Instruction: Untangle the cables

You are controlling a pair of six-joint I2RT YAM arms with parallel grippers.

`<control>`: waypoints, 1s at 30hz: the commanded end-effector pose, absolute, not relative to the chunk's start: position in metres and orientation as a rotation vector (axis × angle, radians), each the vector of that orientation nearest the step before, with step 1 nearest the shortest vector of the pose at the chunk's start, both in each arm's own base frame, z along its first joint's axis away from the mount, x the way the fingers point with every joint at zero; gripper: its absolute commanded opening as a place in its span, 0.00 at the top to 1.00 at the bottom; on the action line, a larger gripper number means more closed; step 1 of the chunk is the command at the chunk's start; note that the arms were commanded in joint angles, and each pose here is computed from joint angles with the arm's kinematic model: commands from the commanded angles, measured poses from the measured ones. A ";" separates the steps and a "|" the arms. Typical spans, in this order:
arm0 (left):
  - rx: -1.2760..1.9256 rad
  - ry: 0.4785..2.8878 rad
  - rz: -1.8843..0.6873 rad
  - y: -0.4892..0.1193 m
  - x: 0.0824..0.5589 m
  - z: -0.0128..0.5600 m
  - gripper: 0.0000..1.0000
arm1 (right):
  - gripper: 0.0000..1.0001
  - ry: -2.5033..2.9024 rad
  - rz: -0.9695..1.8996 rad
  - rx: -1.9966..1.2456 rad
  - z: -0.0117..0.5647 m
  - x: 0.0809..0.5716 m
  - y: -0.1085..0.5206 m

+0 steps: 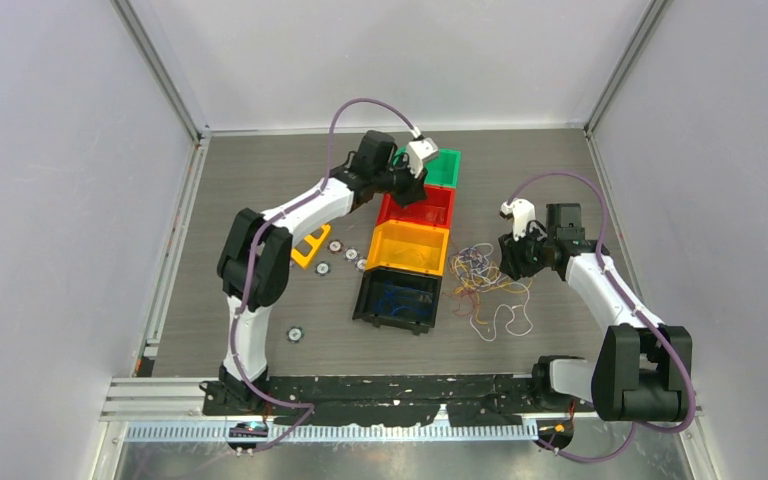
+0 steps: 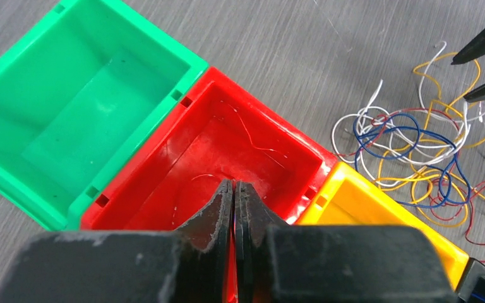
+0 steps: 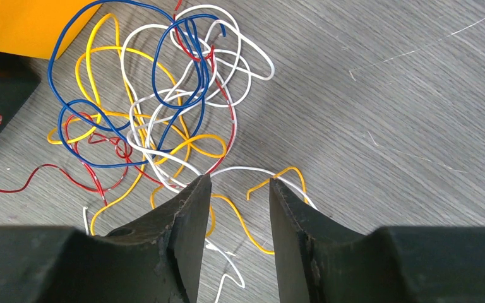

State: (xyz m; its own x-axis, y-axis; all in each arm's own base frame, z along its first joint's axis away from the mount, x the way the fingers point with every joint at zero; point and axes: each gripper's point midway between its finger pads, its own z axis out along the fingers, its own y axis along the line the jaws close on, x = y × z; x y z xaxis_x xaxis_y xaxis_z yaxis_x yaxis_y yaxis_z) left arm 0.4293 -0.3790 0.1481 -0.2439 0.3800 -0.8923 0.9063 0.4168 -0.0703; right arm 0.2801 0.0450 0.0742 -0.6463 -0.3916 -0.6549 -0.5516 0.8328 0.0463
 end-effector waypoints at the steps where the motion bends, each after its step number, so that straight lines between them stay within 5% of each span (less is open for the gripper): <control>1: 1.180 1.826 -0.718 -0.376 0.422 0.160 0.93 | 0.54 2.291 0.324 -0.690 0.095 0.291 0.048; 8: 1.255 1.970 -0.609 -0.373 0.430 0.136 1.00 | 0.54 2.285 0.340 -0.686 0.097 0.292 0.051; 21: 1.294 1.803 -0.706 -0.395 0.414 0.194 0.33 | 0.53 2.278 0.338 -0.693 0.099 0.288 0.051; 30: 1.390 1.801 -0.756 -0.365 0.380 0.214 0.33 | 0.53 2.273 0.337 -0.696 0.098 0.285 0.051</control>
State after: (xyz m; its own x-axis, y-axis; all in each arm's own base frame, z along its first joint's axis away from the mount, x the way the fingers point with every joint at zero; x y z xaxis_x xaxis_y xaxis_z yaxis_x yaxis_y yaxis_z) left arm 0.4047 -0.3816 0.1822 -0.2015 0.5464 -0.8129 0.9468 0.3212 -0.0188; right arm 0.2774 0.0495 0.0797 -0.6411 -0.3847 -0.6641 -0.5621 0.8245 0.0650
